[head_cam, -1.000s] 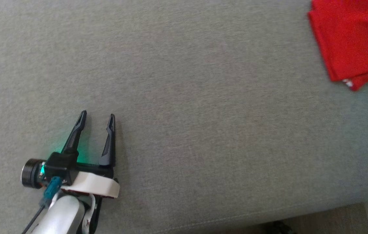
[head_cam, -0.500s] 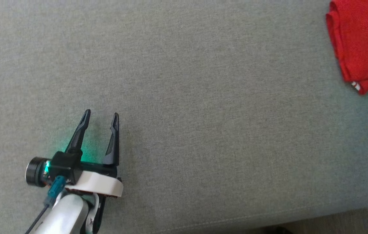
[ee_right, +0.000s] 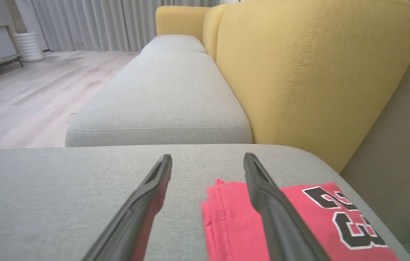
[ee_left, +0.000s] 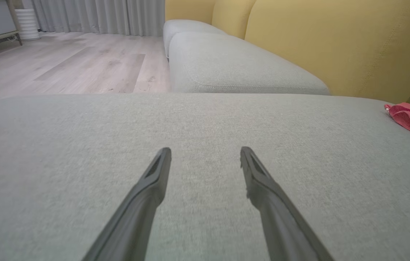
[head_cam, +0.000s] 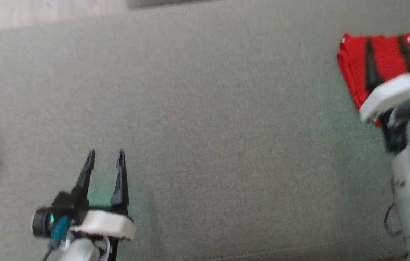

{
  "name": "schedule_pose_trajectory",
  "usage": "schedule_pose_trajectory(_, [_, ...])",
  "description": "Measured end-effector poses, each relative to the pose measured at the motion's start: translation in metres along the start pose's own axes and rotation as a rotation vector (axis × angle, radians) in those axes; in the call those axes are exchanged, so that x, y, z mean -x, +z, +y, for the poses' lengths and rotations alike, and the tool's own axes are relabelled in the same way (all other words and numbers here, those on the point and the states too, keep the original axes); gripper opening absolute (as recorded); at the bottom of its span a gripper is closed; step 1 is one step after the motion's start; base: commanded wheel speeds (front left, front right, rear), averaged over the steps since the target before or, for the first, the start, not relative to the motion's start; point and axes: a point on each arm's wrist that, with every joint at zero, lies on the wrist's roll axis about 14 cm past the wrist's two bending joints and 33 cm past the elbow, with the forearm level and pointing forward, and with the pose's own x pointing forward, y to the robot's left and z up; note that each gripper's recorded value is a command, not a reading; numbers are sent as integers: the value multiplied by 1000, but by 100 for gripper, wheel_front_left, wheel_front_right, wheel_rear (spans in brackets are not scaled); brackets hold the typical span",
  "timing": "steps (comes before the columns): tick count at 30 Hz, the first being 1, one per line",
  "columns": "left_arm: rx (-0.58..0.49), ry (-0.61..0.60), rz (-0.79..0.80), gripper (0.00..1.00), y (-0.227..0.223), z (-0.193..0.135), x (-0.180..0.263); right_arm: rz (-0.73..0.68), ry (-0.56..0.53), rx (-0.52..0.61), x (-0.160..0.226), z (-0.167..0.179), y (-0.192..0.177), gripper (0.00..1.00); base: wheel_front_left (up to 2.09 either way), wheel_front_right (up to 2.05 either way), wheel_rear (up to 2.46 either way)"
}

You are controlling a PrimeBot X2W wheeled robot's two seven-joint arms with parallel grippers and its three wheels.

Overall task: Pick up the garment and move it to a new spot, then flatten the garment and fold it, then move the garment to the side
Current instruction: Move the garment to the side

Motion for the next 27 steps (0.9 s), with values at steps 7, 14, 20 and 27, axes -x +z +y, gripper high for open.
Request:
schedule_pose_trajectory(7, [24, 111, -11, 100, -1, 23, 47, -45, 65, -102, 51, 45, -16, 100, 0, 0, 0])
schedule_pose_trajectory(14, [48, 186, -3, 100, -12, 37, 85, -35, 123, -112, 92, 75, -39, 100, 0, 0, 0])
schedule_pose_trajectory(20, [70, 235, -20, 100, -14, 44, 106, -58, 202, -153, 118, 103, -43, 100, 0, 0, 0])
schedule_pose_trajectory(27, [77, 249, -24, 100, -15, 46, 111, 14, 254, -213, 144, 123, -72, 100, 0, 0, 0])
